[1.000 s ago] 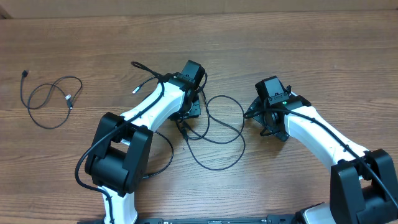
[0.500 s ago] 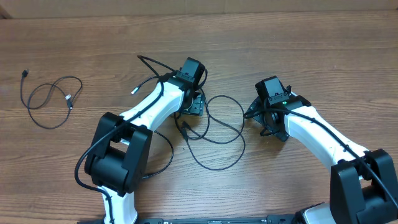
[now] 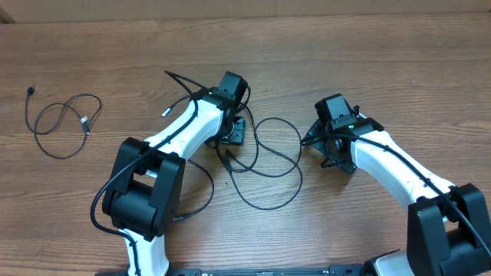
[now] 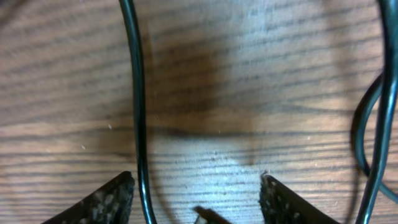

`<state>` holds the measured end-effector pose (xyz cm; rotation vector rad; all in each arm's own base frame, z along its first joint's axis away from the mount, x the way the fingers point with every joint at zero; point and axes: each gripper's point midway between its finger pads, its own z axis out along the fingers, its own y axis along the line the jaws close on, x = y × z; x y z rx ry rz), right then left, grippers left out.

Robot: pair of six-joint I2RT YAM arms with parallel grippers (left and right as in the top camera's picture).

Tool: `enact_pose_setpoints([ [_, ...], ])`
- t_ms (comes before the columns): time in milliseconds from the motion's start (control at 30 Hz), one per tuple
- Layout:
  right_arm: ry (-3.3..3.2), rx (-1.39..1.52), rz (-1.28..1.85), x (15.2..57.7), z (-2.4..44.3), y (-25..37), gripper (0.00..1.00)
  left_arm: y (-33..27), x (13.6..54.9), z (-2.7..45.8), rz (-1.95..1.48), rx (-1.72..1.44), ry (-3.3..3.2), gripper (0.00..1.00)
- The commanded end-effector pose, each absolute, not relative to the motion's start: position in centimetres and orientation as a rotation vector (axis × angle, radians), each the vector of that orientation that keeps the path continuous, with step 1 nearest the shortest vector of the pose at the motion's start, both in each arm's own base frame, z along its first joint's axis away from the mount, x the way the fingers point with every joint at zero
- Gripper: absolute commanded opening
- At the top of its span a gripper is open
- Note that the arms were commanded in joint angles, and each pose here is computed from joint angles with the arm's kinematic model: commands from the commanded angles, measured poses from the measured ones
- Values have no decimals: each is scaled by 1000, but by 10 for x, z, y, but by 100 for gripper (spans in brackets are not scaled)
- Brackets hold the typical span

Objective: Untangle cables

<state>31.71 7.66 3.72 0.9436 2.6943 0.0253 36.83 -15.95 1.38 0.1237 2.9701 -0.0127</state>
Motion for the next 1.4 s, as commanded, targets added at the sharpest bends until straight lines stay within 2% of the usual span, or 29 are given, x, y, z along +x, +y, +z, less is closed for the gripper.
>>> enact_pose_setpoints([
  [0, 2679, 955, 41, 318, 41, 76, 100, -157, 355, 1, -22, 1, 3021, 64],
  [200, 2679, 955, 41, 318, 40, 76, 100, -149, 355, -13, 17, -80, 2986, 70],
  [400, 2679, 955, 41, 318, 41, 76, 100, -149, 355, -14, 17, -77, 2987, 70],
  [433, 2679, 955, 41, 318, 40, 76, 100, -148, 354, -14, 20, -71, 2990, 68],
  [500, 2679, 955, 41, 318, 41, 76, 100, -148, 353, -14, 26, -63, 2996, 56],
  [533, 2679, 955, 41, 318, 40, 76, 100, -147, 352, -14, 29, -27, 2999, 42],
  [567, 2679, 955, 41, 318, 41, 76, 100, -147, 352, -14, 30, -20, 2999, 35],
  [667, 2679, 955, 41, 318, 41, 76, 100, -147, 352, -14, 30, -21, 2999, 27],
  [733, 2679, 955, 41, 318, 41, 76, 100, -148, 352, -14, 28, -21, 2999, 27],
  [767, 2679, 955, 41, 318, 40, 76, 100, -148, 352, -14, 28, -22, 2998, 23],
  [800, 2679, 955, 41, 318, 41, 76, 100, -148, 352, -14, 28, -22, 3000, 14],
  [900, 2679, 955, 41, 318, 41, 76, 100, -148, 352, -14, 28, -22, 2999, 4],
  [1367, 2679, 955, 41, 318, 40, 76, 100, -137, 355, -16, 29, -132, 2997, 4],
])
